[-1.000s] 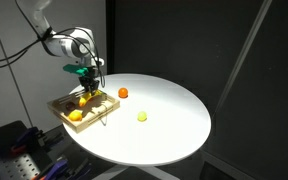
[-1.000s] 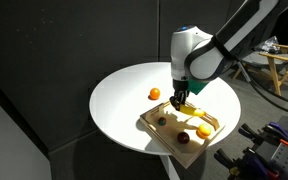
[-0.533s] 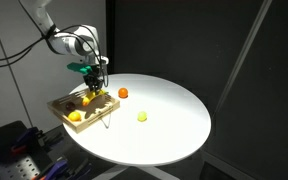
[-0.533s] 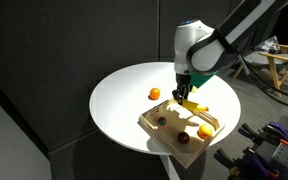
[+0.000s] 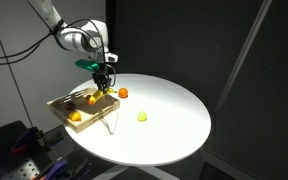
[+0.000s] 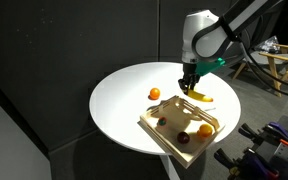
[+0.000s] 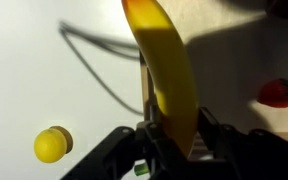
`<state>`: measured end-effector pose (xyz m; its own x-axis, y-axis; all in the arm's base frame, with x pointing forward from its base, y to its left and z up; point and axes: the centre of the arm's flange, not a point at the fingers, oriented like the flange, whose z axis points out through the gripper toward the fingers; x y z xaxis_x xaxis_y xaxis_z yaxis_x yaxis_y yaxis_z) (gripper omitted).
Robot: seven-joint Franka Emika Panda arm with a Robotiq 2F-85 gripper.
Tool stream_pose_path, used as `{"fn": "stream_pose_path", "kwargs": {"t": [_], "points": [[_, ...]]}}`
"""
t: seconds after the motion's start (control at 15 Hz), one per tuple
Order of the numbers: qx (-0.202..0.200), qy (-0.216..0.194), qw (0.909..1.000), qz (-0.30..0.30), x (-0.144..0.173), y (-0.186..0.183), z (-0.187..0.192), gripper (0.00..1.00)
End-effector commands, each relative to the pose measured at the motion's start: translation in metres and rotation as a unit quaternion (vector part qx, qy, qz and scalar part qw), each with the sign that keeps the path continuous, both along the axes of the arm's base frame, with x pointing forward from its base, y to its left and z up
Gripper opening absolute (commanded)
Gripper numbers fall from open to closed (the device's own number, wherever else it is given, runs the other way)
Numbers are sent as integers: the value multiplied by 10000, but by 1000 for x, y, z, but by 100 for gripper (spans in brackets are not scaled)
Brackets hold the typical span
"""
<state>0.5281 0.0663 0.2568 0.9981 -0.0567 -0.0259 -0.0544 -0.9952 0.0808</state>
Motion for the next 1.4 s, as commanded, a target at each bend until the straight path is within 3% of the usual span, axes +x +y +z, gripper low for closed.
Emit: {"fn": "stream_pose_path", "kwargs": {"t": [0.0,0.6,1.33], "points": [[87,16,9995,-298,1,-21,30,16],[126,71,9971,-745,9,-73,61,16],[89,-28,9936,-1124,35,-119,43,16]]}}
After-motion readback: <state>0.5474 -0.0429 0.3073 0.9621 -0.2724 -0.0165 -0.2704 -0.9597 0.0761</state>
